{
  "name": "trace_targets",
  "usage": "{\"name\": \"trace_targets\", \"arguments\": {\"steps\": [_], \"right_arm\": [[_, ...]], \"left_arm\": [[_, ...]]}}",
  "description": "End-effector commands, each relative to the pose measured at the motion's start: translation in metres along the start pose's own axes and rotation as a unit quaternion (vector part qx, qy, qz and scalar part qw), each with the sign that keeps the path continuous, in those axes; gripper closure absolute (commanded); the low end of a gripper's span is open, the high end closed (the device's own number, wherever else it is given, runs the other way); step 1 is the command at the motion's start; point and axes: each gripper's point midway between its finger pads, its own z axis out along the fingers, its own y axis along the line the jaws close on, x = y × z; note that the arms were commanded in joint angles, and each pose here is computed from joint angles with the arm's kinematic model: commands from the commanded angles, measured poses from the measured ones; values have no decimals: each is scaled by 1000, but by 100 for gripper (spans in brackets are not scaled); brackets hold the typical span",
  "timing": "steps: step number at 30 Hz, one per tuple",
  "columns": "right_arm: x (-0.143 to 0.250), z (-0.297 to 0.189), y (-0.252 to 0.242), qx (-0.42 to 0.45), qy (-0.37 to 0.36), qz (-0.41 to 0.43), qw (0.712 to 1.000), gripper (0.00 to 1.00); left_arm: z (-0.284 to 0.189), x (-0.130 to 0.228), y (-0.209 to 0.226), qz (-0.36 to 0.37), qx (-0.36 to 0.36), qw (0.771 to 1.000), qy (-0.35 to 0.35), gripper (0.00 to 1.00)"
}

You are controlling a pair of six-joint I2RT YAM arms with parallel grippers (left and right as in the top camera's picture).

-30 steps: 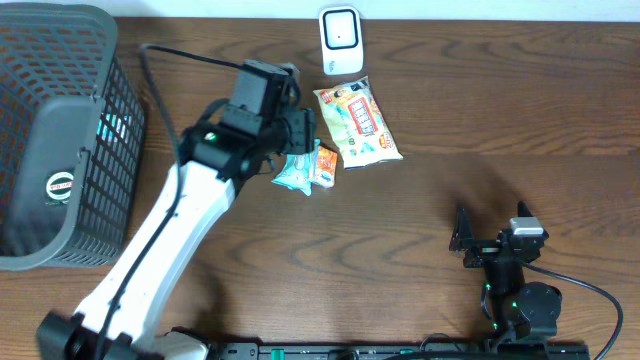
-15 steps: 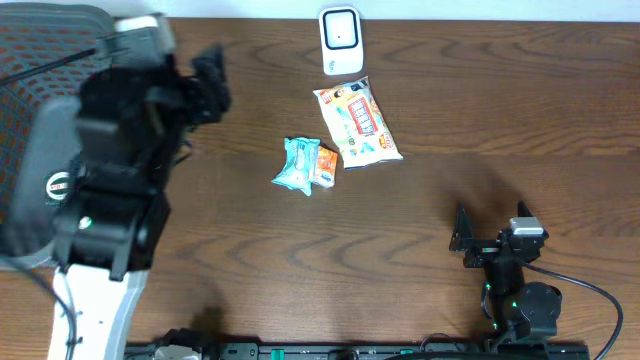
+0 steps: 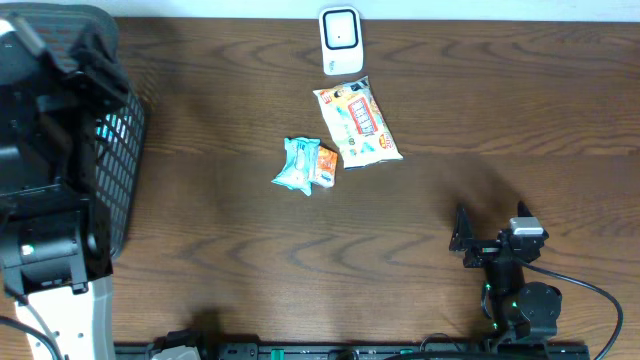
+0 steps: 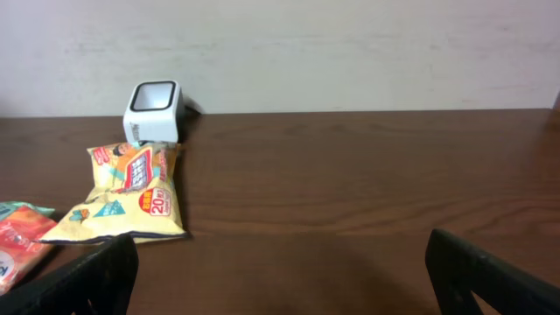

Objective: Scan the item barcode
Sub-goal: 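Move the left gripper back into the basket over the Zam-Buk tin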

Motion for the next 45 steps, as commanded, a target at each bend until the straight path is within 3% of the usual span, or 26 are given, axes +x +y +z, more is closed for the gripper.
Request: {"name": "trace_targets", "arguments": {"steps": [1,6,11,15,39,45], "right_arm": [[1,0,3,-7,1,7,1000,1],[1,0,3,-7,1,6,1000,1],[1,0,3,-7,1,7,1000,1],[1,0,3,-7,1,7,1000,1],[1,0,3,-7,1,6,1000,1],[1,0,3,-7,1,7,1000,1]], "left_arm": [[-5,-25,27,5,-54,998,-39,33],[-10,-34,80,9,-173,983,-62,32],[-3,-22,105,91,-218,971,-22,34],[9,-6,124,135,-239,961,23,33],[24,54,226,136,-339,917,157,33],[31,69,232,159,-325,912,193,33]]}}
